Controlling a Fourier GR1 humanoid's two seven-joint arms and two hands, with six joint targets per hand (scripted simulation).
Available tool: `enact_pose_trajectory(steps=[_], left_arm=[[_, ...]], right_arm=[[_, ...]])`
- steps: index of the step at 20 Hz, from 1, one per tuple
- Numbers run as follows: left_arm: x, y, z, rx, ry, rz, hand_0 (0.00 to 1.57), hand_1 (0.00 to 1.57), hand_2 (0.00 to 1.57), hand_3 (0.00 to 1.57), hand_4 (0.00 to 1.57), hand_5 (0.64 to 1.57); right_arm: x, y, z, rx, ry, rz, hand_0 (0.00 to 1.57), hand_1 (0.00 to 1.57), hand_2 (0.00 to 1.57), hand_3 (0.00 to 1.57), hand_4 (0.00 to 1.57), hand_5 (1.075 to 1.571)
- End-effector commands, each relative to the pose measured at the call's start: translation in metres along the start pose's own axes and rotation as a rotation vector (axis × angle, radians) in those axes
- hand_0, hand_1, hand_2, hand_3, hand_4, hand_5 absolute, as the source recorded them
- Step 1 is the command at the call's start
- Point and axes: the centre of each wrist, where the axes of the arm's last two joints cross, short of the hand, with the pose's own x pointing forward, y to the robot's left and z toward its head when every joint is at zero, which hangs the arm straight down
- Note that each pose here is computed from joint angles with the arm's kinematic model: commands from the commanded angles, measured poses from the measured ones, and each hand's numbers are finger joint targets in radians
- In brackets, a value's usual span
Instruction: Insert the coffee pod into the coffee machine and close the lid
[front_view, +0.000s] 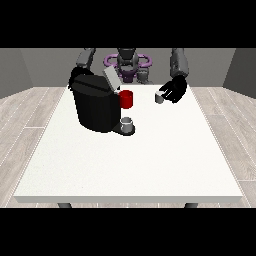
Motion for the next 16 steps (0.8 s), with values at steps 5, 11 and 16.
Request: enact_pose_trajectory(steps=[5, 11, 16], left_arm=[[0.056, 0.038, -0.030, 0.002, -0.096, -0.003, 1.27, 1.27, 1.34, 1.29, 0.55, 1.571], [0.048, 0.035, -0.026, -0.001, -0.082, 0.010, 1.27, 1.27, 1.34, 1.29, 0.55, 1.571], [0.088, 0.104, -0.043, 0.120, -0.082, -0.019, 1.02, 1.02, 1.21, 1.23, 0.50, 1.571]], right_arm=[[-0.014, -0.009, -0.003, 0.029, -0.003, 0.026, 0.00, 0.00, 0.00, 0.00, 0.47, 1.571], [-0.014, 0.004, 0.003, 0.006, -0.003, -0.027, 0.00, 0.00, 0.00, 0.00, 0.50, 1.571], [0.014, 0.028, -0.012, 0.088, -0.098, -0.025, 0.00, 0.00, 0.00, 0.00, 0.52, 1.571]])
